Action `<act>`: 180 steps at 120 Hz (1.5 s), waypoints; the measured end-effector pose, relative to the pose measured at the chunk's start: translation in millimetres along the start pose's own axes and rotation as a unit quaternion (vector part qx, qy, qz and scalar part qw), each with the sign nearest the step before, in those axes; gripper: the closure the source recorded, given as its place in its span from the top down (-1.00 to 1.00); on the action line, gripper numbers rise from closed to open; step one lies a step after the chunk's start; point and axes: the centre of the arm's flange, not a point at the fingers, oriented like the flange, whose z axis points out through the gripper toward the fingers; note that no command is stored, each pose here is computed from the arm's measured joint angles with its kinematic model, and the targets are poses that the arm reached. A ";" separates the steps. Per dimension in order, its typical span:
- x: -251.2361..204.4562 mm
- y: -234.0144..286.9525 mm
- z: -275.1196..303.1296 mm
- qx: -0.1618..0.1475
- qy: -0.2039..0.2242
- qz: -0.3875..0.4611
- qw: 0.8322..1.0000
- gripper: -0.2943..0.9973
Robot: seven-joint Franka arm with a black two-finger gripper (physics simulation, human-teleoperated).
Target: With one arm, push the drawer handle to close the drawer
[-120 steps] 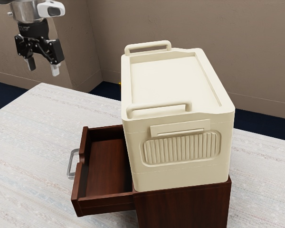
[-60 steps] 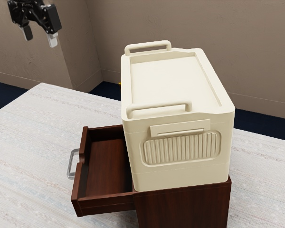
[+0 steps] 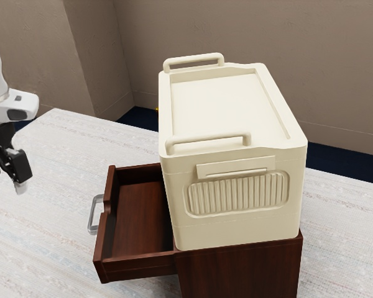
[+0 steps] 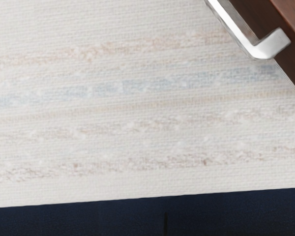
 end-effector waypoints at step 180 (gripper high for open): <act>117.4 41.2 145.6 0.019 0.081 0.476 0.875 -0.62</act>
